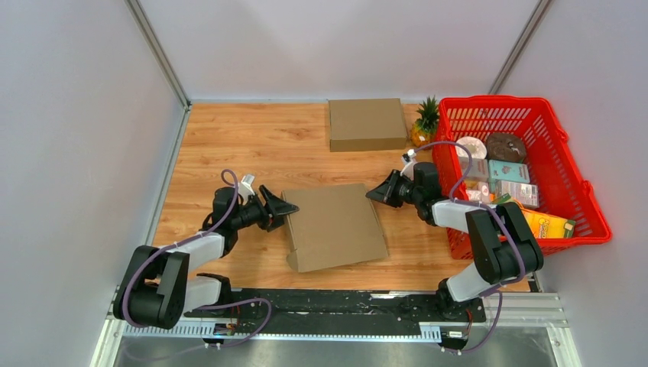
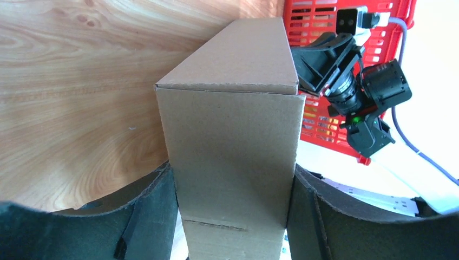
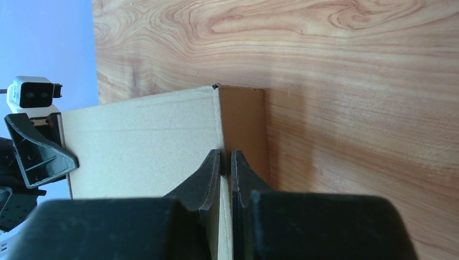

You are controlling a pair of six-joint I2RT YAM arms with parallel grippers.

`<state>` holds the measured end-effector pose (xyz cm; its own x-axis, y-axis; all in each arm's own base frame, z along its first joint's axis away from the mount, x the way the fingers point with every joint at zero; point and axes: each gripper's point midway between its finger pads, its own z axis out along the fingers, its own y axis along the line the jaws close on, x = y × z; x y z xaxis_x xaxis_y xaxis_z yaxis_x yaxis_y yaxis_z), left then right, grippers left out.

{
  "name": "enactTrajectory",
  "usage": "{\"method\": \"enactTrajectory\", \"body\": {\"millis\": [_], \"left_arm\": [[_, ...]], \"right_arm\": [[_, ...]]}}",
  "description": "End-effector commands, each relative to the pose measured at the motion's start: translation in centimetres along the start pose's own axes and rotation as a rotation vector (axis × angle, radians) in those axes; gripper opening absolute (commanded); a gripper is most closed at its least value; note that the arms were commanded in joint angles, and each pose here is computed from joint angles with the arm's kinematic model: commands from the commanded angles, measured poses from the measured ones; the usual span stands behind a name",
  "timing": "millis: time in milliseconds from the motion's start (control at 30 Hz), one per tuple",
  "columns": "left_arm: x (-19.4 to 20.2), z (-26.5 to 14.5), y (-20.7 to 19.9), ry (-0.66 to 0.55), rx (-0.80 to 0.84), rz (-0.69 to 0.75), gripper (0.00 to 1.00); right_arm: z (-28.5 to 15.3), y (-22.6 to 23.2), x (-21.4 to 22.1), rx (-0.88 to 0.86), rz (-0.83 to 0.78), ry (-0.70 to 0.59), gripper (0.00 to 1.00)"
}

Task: Fold the paper box

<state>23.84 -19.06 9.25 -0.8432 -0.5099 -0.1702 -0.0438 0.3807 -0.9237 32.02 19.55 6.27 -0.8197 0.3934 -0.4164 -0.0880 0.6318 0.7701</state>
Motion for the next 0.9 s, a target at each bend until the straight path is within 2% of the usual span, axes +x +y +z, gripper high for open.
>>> {"method": "enactTrajectory", "body": {"millis": [0,33,100,133,200,233,300,333,367,433,467,500,533,600,633,700,733,767,867], "left_arm": [[-0.4,-0.2,-2.7,0.006,0.094,0.037,0.6],[-0.2,-0.2,-2.5,0.02,0.084,0.024,0.55],[0.3,-0.2,-1.8,0.048,0.052,-0.024,0.51],[0.4,-0.3,-1.8,0.064,0.056,-0.043,0.48],[0.5,-0.6,-1.9,0.079,0.053,-0.092,0.39],[0.2,-0.9,-1.8,0.077,0.052,-0.117,0.37],[0.0,-1.4,-1.8,0.078,0.036,-0.151,0.37],[0.0,-1.6,-1.7,0.082,0.021,-0.167,0.37],[0.4,-2.0,-0.7,0.097,-0.033,-0.22,0.37],[0.2,-2.5,-1.7,0.106,-0.05,-0.221,0.36],[1.0,-2.9,-1.1,0.133,-0.105,-0.28,0.36],[0.8,-3.1,-1.7,0.134,-0.111,-0.274,0.36],[0.9,-3.2,-1.8,0.141,-0.12,-0.293,0.36],[1.0,-3.5,-2.2,0.154,-0.133,-0.342,0.37],[1.4,-3.7,-2.2,0.175,-0.141,-0.369,0.37],[1.5,-3.8,-2.6,0.188,-0.139,-0.402,0.38],[1.7,-4.0,-2.8,0.2,-0.134,-0.414,0.38],[1.8,-4.0,-2.9,0.202,-0.133,-0.43,0.38],[1.9,-4.3,-3.4,0.203,-0.123,-0.436,0.4]], "right_arm": [[-1.7,-7.4,6.5,0.303,0.11,0.175,0.11],[-1.9,-6.2,6.0,0.277,0.081,0.159,0.19],[-2.7,-5.2,5.8,0.302,0.046,0.16,0.27],[-3.0,-3.1,4.6,0.276,-0.019,0.13,0.4],[-4.3,-2.4,4.3,0.326,-0.068,0.141,0.52],[-4.8,-1.0,3.0,0.314,-0.102,0.112,0.65],[-7.3,0.2,1.9,0.347,-0.171,0.072,0.8],[-8.1,1.0,1.3,0.357,-0.205,0.06,0.93],[-9.8,2.7,0.4,0.363,-0.255,0.039,0.98],[-11.2,4.7,-0.2,0.385,-0.419,0.014,1.0],[-12.4,7.0,-0.8,0.374,-0.496,-0.01,1.0],[-13.6,8.1,-1.8,0.407,-0.58,-0.08,1.0],[-13.7,10.6,-0.1,0.333,-0.75,-0.049,1.0],[-14.3,15.4,1.8,0.16,-0.938,-0.059,1.0],[-14.3,18.3,5.8,0.022,-1.07,-0.005,1.0],[-14.1,20.2,7.9,-0.01,-1.26,-0.01,1.0],[-14.4,21.3,11.3,-0.094,-1.36,0.042,1.0],[-14.0,21.8,11.2,-0.068,-1.438,-0.015,1.0],[-12.2,21.9,14.1,-0.055,-1.565,0.011,1.0]]}}
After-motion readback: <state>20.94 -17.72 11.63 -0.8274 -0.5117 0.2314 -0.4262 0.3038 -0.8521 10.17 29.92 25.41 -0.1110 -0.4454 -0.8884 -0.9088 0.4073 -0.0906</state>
